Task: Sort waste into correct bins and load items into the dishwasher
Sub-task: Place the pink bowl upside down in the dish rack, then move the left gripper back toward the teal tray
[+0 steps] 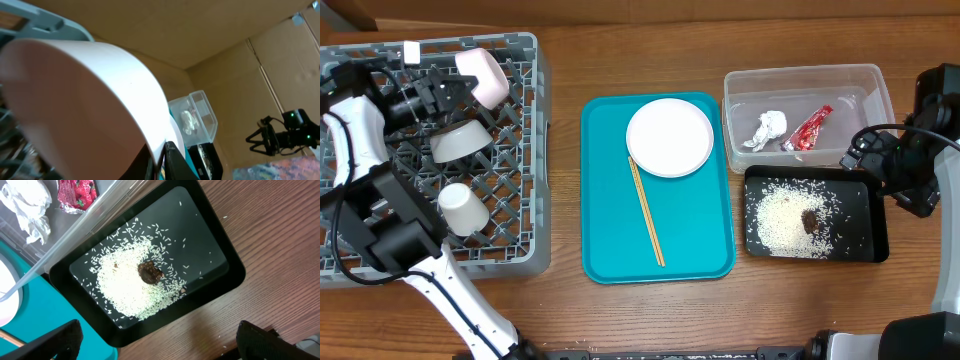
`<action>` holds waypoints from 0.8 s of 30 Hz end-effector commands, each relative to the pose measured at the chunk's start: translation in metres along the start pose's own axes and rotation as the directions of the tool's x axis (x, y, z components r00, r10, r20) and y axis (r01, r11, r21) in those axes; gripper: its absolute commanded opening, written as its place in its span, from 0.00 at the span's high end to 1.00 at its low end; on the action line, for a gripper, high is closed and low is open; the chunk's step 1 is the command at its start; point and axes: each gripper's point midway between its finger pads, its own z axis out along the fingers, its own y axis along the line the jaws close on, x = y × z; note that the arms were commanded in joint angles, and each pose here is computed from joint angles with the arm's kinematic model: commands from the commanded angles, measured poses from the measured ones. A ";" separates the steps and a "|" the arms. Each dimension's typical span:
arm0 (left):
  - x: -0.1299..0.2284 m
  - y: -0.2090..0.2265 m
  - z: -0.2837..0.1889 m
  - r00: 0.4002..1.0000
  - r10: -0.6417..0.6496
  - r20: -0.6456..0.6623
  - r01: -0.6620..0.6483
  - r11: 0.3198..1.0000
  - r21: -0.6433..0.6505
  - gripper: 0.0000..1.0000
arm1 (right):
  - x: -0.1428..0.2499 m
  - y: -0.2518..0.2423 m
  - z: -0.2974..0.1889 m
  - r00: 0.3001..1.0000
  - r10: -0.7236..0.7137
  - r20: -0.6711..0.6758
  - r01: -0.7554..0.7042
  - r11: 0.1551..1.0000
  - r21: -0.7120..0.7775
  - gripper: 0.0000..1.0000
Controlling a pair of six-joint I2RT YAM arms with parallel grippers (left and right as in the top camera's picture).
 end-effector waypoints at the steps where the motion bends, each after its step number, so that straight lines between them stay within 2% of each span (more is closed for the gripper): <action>1: -0.001 0.010 -0.024 0.999 -0.022 0.036 0.023 0.999 -0.031 0.88 | -0.001 0.001 -0.006 1.000 0.000 0.022 0.001 1.000 -0.015 0.00; 3: 0.000 0.015 -0.035 0.998 -0.047 0.049 0.050 0.997 -0.051 0.85 | -0.001 0.001 -0.006 1.000 0.000 0.022 0.001 1.000 -0.015 0.00; 6: 0.002 0.019 -0.052 0.993 -0.091 0.073 0.096 0.993 -0.071 0.73 | -0.001 0.001 -0.006 1.000 -0.001 0.022 0.001 1.000 -0.015 0.00; 8: 0.003 0.021 -0.064 0.988 -0.124 0.092 0.131 0.988 -0.077 0.71 | -0.001 0.001 -0.006 1.000 -0.001 0.022 0.001 1.000 -0.014 0.00; 9: 0.004 0.022 -0.069 0.985 -0.139 0.100 0.148 0.986 -0.079 0.67 | -0.001 0.001 -0.006 1.000 -0.001 0.022 0.002 1.000 -0.014 0.00; 11: 0.006 0.022 -0.077 0.979 -0.171 0.114 0.181 0.980 -0.081 0.51 | -0.001 0.001 -0.006 1.000 -0.005 0.022 0.005 1.000 -0.014 0.00; 12: 0.006 0.022 -0.081 0.975 -0.188 0.121 0.198 0.977 -0.080 0.49 | -0.001 0.001 -0.006 1.000 -0.005 0.022 0.005 1.000 -0.014 0.00; 15: 0.009 0.016 -0.090 0.968 -0.216 0.131 0.227 0.971 -0.078 0.32 | -0.001 0.001 -0.006 1.000 -0.005 0.021 0.005 1.000 -0.014 0.00; 17: 0.009 0.005 -0.091 0.974 -0.187 0.130 0.197 0.977 -0.075 0.25 | 0.000 0.000 -0.006 1.000 -0.006 0.019 0.006 1.000 -0.012 0.00; 20: 0.005 -0.020 -0.093 0.985 -0.119 0.122 0.130 0.988 -0.082 0.01 | 0.000 0.000 -0.006 1.000 -0.013 0.018 0.013 1.000 -0.012 0.00; 24: -0.005 -0.067 -0.091 0.994 -0.015 0.107 0.026 0.994 -0.101 0.00 | 0.000 0.000 -0.006 1.000 -0.012 0.015 0.013 1.000 -0.011 0.00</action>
